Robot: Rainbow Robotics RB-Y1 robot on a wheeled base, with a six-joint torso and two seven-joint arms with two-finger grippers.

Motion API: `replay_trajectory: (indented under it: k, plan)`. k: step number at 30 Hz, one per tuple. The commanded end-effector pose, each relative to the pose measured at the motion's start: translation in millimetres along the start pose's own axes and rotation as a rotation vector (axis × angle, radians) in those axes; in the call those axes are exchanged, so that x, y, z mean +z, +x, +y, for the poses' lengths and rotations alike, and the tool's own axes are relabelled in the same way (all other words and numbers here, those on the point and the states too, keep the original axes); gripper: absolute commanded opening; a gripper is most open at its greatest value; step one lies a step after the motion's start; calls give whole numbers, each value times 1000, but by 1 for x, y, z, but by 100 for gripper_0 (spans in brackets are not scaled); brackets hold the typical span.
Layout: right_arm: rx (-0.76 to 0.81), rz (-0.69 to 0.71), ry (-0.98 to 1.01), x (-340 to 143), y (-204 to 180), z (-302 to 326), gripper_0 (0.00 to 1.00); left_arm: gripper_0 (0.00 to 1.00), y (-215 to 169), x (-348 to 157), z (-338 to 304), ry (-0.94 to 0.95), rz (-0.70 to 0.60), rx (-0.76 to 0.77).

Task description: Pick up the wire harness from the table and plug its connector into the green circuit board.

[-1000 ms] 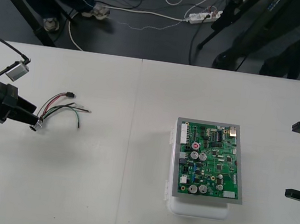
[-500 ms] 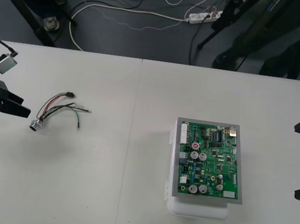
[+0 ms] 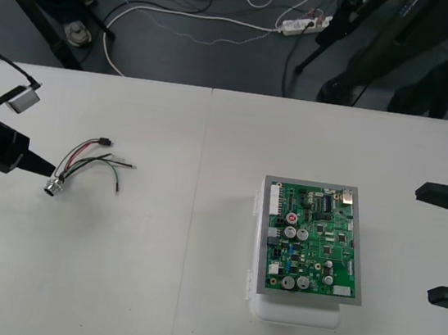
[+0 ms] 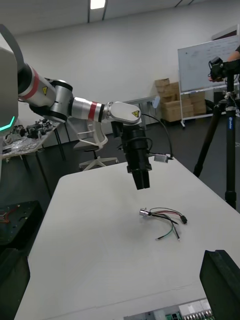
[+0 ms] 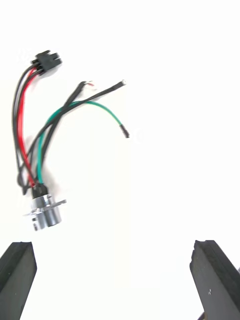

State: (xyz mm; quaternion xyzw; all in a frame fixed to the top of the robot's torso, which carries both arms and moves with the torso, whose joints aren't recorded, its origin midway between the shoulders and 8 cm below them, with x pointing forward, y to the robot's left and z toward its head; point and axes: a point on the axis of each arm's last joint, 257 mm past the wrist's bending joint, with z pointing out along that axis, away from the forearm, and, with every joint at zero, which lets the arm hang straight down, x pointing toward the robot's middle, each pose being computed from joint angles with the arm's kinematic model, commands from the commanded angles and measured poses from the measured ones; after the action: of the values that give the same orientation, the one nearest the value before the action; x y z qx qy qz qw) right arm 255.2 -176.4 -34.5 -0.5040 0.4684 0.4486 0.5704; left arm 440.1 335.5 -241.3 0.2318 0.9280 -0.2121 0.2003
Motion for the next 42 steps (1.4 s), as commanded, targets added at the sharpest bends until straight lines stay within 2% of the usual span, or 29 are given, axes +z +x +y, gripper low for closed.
replay_trajectory:
  k: [1, 8, 27, 35, 42]
  plan:
    - [40, -32, -85, 22, -5, 13, 100, 90, -30, -22, 17, -139, -22, 63]
    - [8, 26, -102, 31, 2, 17, 100, 91, -36, -15, 12, -247, 14, 104]
    - [4, 19, -93, 30, -4, 3, 100, 90, -33, 25, 28, -445, 93, 274]
    - [-5, 19, -95, 31, -5, 2, 100, 90, -20, 21, 29, -601, 198, 367]
    - [-2, 20, -95, 31, -5, 2, 100, 91, -1, 34, 31, -641, 262, 357]
